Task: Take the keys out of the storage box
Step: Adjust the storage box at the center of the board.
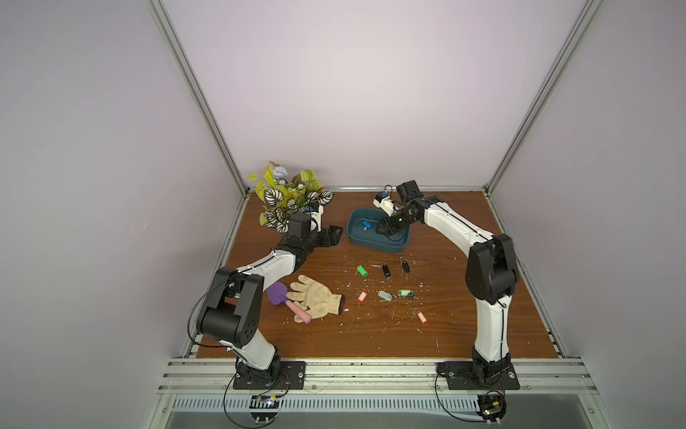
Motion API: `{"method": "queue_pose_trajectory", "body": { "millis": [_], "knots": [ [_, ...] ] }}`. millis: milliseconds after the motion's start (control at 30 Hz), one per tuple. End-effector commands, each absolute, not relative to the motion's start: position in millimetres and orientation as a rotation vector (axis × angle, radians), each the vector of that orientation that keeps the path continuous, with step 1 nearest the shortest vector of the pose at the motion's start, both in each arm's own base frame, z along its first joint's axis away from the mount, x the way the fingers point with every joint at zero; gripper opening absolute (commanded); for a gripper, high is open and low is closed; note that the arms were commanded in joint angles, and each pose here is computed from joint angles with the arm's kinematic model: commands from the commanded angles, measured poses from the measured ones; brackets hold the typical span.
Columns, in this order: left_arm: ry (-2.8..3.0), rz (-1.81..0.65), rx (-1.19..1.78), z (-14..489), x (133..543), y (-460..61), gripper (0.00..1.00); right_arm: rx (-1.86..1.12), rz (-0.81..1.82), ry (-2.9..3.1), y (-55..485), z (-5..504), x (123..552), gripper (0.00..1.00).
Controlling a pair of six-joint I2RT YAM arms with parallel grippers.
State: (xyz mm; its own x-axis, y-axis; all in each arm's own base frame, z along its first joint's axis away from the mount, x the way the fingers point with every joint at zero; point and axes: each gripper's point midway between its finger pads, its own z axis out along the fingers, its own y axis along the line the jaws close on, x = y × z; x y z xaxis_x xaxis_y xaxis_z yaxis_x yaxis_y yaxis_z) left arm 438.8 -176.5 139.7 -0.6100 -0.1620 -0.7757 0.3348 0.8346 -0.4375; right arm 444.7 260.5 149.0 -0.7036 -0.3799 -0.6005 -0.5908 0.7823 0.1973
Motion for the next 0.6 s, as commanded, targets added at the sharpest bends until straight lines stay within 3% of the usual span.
{"method": "queue_pose_trajectory", "body": {
  "millis": [0,200,567],
  "knots": [
    [2.050,-0.811,0.186,158,454,-206,0.83,-0.268,0.430,2.304,230,181,471,0.57],
    [2.075,-0.862,0.200,144,467,-218,0.82,-0.015,0.387,2.301,190,158,446,0.62],
    [2.123,-0.944,0.280,127,455,-245,0.81,0.009,0.670,2.363,201,127,461,0.58]
  ]
}}
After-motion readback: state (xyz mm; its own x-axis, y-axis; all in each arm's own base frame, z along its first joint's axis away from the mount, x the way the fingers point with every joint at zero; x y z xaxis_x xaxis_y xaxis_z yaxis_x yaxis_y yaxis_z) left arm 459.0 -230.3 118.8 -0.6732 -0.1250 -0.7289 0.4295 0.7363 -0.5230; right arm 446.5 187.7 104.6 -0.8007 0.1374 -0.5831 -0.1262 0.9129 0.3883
